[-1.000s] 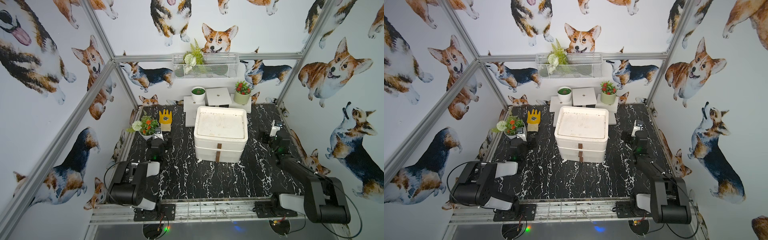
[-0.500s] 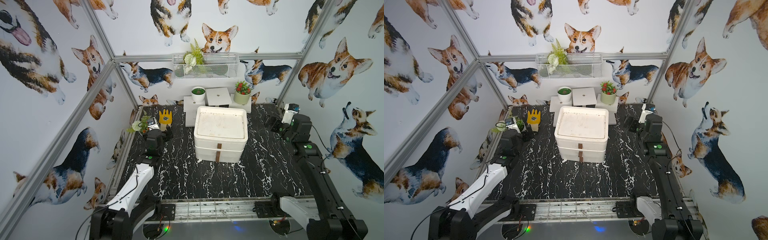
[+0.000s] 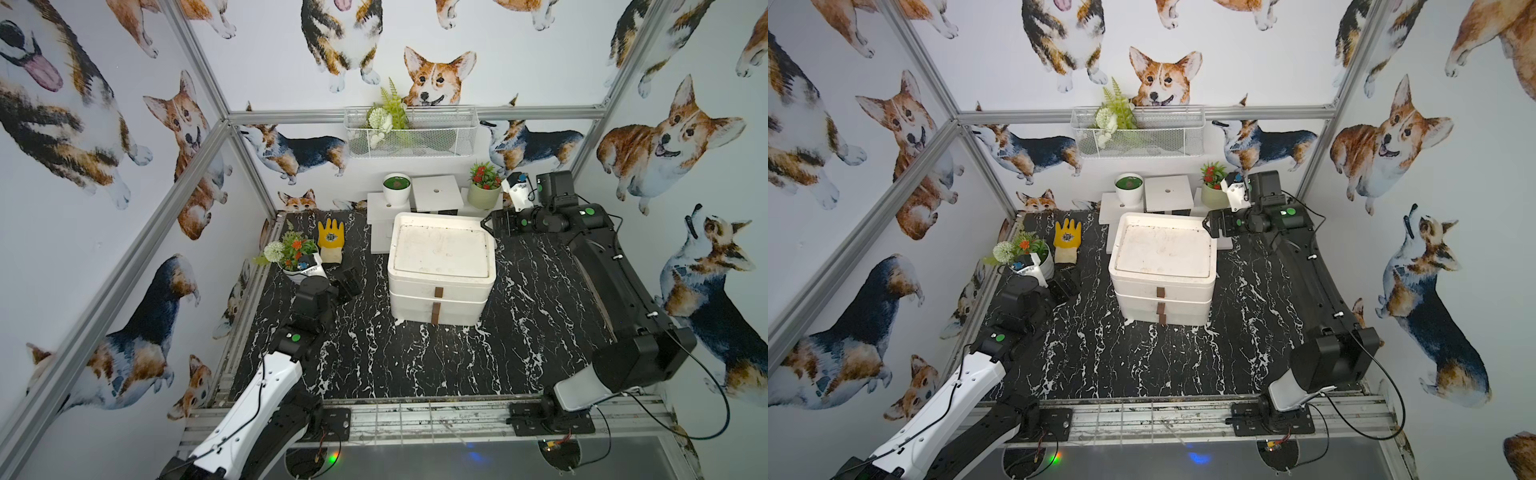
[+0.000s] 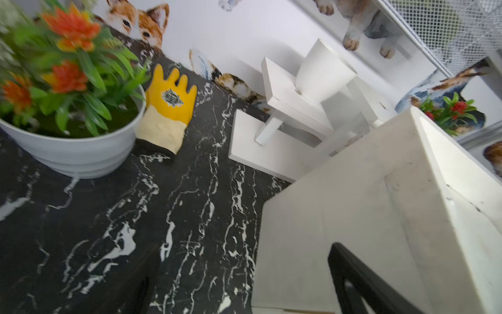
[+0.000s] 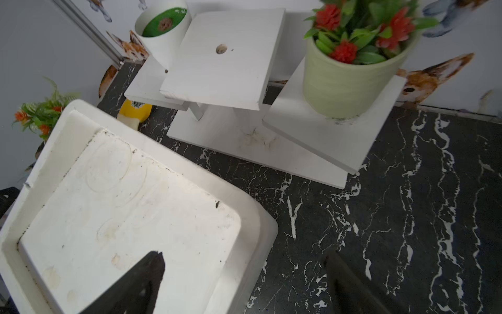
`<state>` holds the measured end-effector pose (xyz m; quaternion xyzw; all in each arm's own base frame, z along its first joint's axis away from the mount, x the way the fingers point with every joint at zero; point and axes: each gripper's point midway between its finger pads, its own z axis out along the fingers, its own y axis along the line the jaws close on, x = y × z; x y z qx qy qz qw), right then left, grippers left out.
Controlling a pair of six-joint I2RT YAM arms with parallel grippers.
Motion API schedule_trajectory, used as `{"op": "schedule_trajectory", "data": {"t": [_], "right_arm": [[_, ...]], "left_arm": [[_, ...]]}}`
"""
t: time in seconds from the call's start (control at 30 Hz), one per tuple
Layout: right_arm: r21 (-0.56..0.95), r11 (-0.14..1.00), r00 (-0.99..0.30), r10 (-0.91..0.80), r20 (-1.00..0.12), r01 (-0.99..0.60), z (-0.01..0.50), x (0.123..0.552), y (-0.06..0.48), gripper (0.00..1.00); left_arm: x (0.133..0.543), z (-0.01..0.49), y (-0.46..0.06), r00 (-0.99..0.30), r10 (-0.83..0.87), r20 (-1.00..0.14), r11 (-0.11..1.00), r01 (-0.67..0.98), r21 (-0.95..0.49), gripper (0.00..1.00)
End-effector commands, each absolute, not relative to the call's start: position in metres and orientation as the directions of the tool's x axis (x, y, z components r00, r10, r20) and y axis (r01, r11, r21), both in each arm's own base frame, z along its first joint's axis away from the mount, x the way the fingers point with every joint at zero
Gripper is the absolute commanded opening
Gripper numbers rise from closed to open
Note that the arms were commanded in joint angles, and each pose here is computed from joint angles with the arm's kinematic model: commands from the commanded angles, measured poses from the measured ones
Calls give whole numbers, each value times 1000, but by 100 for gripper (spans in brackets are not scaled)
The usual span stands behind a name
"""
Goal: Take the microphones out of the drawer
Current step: Adjust the storage box at the center of the board.
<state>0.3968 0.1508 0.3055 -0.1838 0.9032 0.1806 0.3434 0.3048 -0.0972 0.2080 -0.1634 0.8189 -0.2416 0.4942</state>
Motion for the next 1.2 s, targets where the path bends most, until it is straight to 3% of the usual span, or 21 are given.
{"op": "schedule_trajectory", "data": {"t": [0.0, 0.17, 0.43, 0.67, 0.83, 0.97, 1.17], "right_arm": [[156, 838, -725, -341, -598, -523, 283, 388, 155, 91], [79, 834, -717, -416, -559, -546, 267, 404, 157, 88], [53, 817, -673, -435, -598, -575, 268, 431, 169, 83], [91, 780, -645, -438, -626, -619, 276, 436, 188, 69], [92, 766, -648, -466, -602, -636, 267, 429, 196, 46], [89, 762, -650, -479, -590, -642, 264, 420, 198, 33], [87, 766, -657, -480, -582, -637, 269, 400, 198, 26]], "left_arm": [[296, 192, -115, -539, -570, -620, 756, -49, -652, 100], [293, 188, -120, -541, -570, -618, 754, -46, -655, 100], [294, 189, -124, -554, -547, -628, 768, -33, -639, 100], [289, 182, -120, -564, -551, -616, 772, -63, -633, 100], [287, 183, -122, -568, -551, -611, 767, -56, -640, 100], [287, 183, -122, -568, -552, -611, 765, -54, -641, 100], [287, 183, -125, -572, -552, -606, 761, -49, -647, 100]]}}
